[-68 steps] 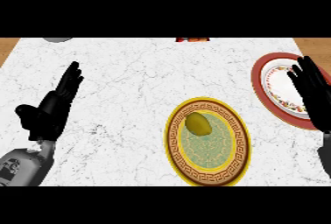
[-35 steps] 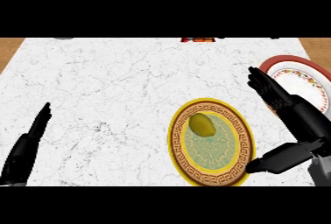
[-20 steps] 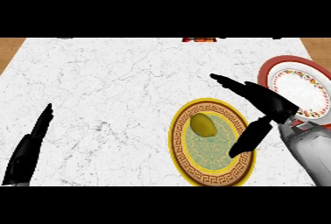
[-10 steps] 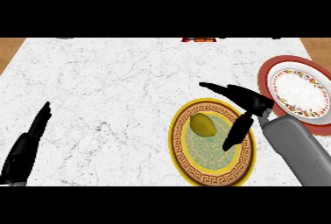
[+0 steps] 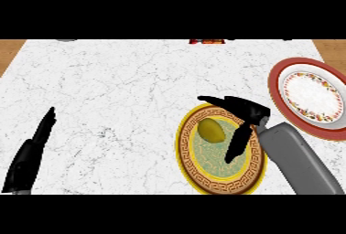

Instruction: Pick the lemon from the plate and place it in the plate

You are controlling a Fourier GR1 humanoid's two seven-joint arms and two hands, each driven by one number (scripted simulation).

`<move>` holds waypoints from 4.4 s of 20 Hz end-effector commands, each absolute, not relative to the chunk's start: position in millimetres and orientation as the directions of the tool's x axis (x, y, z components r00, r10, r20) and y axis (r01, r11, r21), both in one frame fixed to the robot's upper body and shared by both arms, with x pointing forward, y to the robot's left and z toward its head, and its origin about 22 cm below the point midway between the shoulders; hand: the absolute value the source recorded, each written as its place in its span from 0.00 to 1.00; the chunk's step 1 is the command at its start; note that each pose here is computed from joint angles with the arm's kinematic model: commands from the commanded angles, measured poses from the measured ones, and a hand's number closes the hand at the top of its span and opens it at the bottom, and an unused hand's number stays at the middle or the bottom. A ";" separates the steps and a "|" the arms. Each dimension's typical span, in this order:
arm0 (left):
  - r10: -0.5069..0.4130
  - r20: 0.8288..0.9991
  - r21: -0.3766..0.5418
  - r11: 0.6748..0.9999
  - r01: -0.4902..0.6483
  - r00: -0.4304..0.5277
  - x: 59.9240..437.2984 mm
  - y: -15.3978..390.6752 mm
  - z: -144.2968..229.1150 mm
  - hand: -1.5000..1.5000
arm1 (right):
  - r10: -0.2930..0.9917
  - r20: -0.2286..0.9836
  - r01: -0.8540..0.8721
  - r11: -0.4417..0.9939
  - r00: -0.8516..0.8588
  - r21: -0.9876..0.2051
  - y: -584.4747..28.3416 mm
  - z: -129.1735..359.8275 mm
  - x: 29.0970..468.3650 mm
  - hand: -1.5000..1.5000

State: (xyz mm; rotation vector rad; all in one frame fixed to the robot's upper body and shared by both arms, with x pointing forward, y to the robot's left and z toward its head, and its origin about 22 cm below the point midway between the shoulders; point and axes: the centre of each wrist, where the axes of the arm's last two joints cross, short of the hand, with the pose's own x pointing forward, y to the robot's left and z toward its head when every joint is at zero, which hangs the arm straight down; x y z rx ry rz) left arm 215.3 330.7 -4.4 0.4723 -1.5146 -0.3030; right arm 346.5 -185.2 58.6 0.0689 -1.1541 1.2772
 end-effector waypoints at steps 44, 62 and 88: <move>-0.452 0.891 0.453 0.883 -0.123 0.039 207.4 340.1 -1.3 0.50 | 0.940 0.307 0.309 0.250 0.150 -0.918 -610.2 171.6 212.6 1.00; -0.476 0.879 0.476 0.876 -0.083 0.021 230.6 333.9 2.1 0.50 | 0.830 0.478 0.228 0.544 -0.286 -0.808 -584.3 192.1 270.6 1.00; -0.472 0.881 0.472 0.879 -0.070 0.005 228.2 325.9 -6.6 0.50 | 0.741 0.669 -0.082 0.671 0.051 -0.737 -440.0 99.5 391.5 0.00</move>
